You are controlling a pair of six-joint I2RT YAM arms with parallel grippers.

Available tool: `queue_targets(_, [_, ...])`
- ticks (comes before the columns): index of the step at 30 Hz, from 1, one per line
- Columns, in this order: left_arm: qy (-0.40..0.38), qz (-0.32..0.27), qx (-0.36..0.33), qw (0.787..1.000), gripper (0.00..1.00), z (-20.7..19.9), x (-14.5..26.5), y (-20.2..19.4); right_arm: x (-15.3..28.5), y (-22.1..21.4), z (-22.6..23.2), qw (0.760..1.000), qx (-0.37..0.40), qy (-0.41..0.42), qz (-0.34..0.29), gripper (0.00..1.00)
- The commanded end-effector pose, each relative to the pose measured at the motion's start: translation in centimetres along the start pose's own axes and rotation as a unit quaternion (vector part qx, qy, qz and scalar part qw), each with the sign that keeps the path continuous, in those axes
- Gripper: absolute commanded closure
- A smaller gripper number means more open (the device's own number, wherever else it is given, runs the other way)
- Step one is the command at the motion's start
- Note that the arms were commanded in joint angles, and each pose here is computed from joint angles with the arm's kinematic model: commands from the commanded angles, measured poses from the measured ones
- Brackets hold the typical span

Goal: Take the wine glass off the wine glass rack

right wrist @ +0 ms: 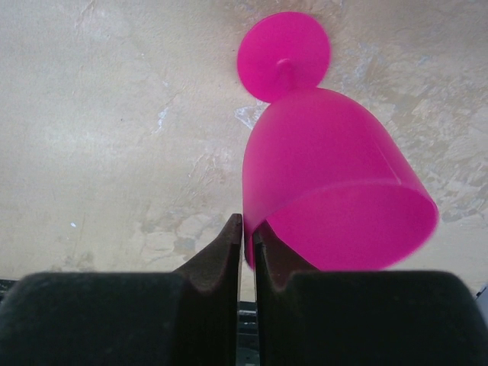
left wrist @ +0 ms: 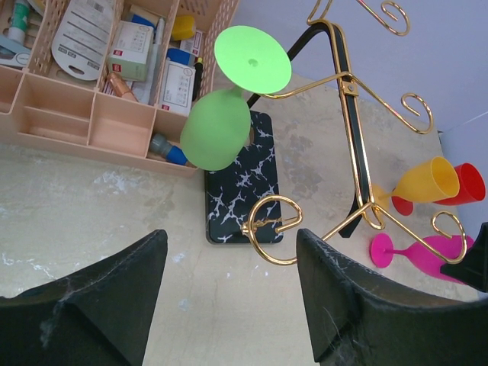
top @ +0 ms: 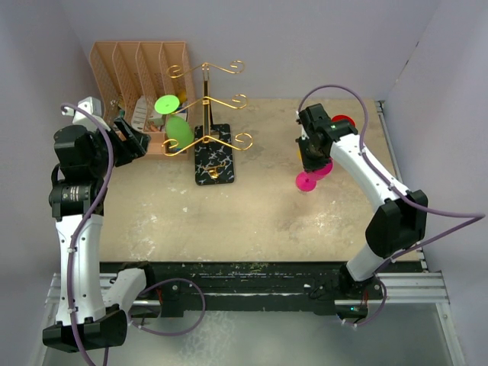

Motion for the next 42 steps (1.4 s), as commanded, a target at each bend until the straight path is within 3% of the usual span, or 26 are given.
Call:
queue_targets(1, [-0.005,-0.017,-0.015,1.0,0.28,-0.2,0.0,0.6,1.3,1.3,-1.0,0.999,-0.022,-0.03,-0.038,0.8])
queue_targets(7, [-0.011,-0.013,-0.01,1.0,0.28,-0.2,-0.2,0.2,4.4,2.8,-2.3,0.992,-0.05,-0.056,-0.099,0.76])
queue_targets(12, [-0.011,-0.014,-0.007,1.0,0.27,0.0,-0.5,-0.1,9.9,4.5,-4.1,0.975,-0.078,-0.08,-0.194,0.7])
queue_targets(15, [-0.014,-0.02,-0.004,1.0,0.27,0.0,-0.5,-0.1,14.4,5.5,-4.8,0.951,-0.093,-0.071,-0.285,0.61])
queue_targets(21, [-0.022,-0.026,0.017,0.999,0.27,0.2,-1.9,-0.2,22.7,5.5,-3.1,0.886,-0.091,0.033,-0.454,0.32])
queue_targets(26, [-0.014,-0.024,0.056,0.998,0.28,0.3,-4.0,0.5,23.4,4.8,-3.0,0.879,-0.093,0.041,-0.466,0.32])
queue_targets(30, [-0.01,-0.028,0.126,0.992,0.3,0.9,-5.5,1.1,23.0,4.5,-2.7,0.878,-0.083,0.049,-0.468,0.35])
queue_targets(34, [-0.041,-0.015,0.197,0.979,0.32,0.8,-7.4,1.6,23.5,4.1,-2.7,0.872,-0.083,0.05,-0.48,0.36])
queue_targets(42, [-0.079,-0.004,0.257,0.963,0.34,0.3,-10.5,2.9,24.0,3.6,-2.9,0.866,-0.085,0.048,-0.491,0.37])
Point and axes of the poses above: each gripper's point midway between its finger pads, its own x axis back along the fingers, its own z axis along the line the jaws close on, y = z × x, the point moved 2 cm from there along x, back along the fingers, and after that the axes turned 6 degrees about x, right-handed, at the moved point
